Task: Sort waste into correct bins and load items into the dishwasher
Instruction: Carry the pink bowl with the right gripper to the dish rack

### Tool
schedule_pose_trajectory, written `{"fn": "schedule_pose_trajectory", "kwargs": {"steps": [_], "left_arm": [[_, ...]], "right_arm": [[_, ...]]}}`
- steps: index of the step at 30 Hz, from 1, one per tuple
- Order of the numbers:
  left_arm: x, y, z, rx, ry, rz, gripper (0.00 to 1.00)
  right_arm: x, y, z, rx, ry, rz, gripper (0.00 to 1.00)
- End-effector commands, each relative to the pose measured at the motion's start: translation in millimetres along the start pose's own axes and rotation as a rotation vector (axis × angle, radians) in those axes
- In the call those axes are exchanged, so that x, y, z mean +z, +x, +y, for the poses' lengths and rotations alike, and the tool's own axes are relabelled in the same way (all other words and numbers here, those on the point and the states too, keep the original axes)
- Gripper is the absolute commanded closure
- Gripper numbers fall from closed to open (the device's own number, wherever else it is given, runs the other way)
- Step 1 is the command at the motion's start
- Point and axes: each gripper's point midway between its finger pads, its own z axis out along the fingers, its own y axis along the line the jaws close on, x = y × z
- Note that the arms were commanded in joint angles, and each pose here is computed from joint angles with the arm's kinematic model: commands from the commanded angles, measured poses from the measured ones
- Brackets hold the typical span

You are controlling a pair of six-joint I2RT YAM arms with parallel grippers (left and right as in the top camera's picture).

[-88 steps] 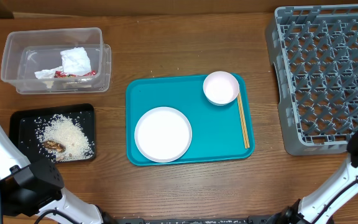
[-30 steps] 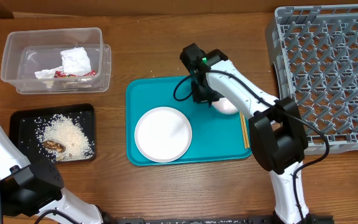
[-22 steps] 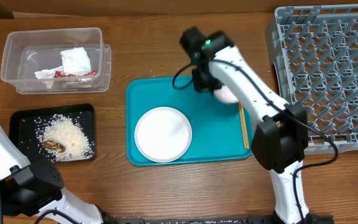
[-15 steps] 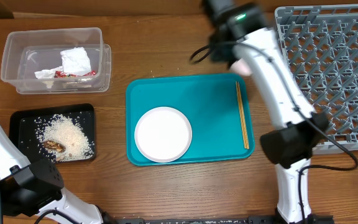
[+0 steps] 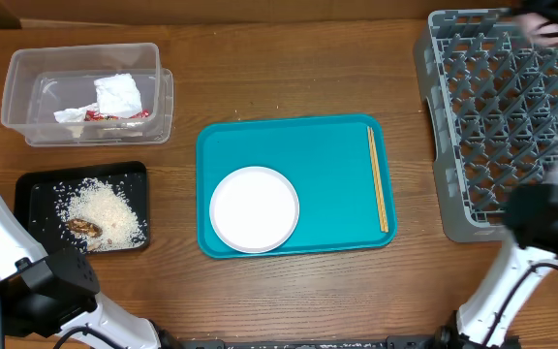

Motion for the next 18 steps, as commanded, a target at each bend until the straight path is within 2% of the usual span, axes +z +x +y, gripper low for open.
{"fn": "schedule_pose_trajectory", "kwargs": {"steps": [1, 4, 7, 13, 18], "left_arm": [[2.5, -1.6, 1.6, -0.008, -0.014, -0.014, 0.00], [2.5, -1.6, 1.6, -0.007, -0.014, -0.014, 0.00], [2.5, -1.6, 1.6, -0.008, -0.014, -0.014, 0.00], [2.5, -1.6, 1.6, -0.008, -0.014, -0.014, 0.00], [2.5, -1.6, 1.6, -0.008, -0.014, -0.014, 0.00]], "right_arm": [[8.7, -6.6, -12.4, 0.080, -0.288, 0.025, 0.96], [30.6, -10.7, -59.1, 0.219, -0.295, 0.016, 0.96], [54.3, 1.7, -94.8, 0.308, -0.309, 0.046, 0.96], [74.5, 36.3, -117.9, 0.409, -0.449, 0.161, 0.96], [78.2, 49.2, -137.4, 0.464, -0.434, 0.193, 0.96]]}}
